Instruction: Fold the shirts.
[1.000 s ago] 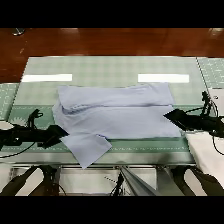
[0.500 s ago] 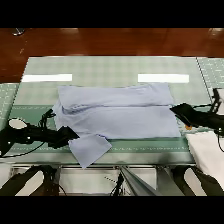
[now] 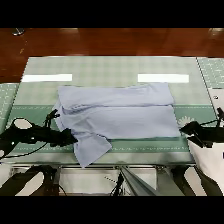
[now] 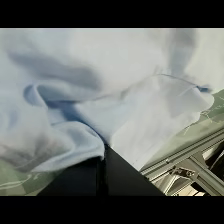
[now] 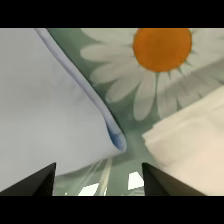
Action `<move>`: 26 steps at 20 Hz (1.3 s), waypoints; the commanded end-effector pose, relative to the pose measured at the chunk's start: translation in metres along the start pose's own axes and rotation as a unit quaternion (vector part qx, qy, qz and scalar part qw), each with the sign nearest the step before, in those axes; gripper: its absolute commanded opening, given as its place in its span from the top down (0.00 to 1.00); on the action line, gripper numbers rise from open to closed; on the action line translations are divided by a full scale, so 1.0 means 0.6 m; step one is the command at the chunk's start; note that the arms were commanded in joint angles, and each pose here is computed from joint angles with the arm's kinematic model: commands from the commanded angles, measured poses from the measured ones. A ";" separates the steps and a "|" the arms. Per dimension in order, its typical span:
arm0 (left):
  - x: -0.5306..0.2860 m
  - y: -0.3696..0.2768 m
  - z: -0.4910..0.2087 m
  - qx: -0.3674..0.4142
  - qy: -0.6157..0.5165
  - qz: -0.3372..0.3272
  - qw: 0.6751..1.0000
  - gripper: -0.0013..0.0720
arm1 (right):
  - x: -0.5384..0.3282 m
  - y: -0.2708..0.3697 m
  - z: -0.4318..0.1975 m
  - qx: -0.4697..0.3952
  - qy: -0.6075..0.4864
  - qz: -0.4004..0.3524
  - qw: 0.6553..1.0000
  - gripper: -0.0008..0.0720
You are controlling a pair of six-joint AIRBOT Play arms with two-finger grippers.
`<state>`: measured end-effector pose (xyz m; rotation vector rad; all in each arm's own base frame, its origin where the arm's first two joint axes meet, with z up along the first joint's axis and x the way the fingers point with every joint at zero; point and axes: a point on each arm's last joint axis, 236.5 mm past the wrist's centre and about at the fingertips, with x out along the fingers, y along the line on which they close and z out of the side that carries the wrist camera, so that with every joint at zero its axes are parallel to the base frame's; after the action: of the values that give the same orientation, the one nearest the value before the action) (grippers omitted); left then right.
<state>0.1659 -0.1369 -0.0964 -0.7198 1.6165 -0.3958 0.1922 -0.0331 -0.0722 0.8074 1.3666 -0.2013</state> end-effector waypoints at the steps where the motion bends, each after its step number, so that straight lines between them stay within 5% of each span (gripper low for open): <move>1: 0.000 -0.002 0.001 0.002 -0.001 -0.001 1.000 0.95 | 0.021 -0.019 -0.050 -0.005 0.054 -0.030 0.998 0.13; 13: 0.000 -0.001 0.002 0.002 -0.003 0.000 1.000 0.95 | 0.037 -0.014 -0.015 -0.006 0.023 -0.021 1.000 0.13; 21: 0.000 -0.002 0.002 0.002 -0.003 -0.001 1.000 0.95 | 0.082 0.035 0.021 0.025 0.018 0.065 0.997 0.14; 22: 0.000 -0.004 0.003 0.000 -0.004 -0.003 1.000 0.95 | 0.082 0.044 0.029 0.025 0.009 0.077 0.997 0.19; 25: -0.003 -0.009 0.007 0.002 -0.007 -0.007 1.000 0.95 | 0.075 0.077 0.025 -0.020 0.010 0.120 0.993 0.96; 26: -0.011 -0.012 0.016 0.007 -0.012 -0.007 1.000 0.95 | 0.071 0.080 0.022 -0.026 0.016 0.123 0.992 0.96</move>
<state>0.1709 -0.1380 -0.0933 -0.7263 1.6014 -0.3997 0.2282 -0.0084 -0.1070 0.9030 1.3253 -0.0716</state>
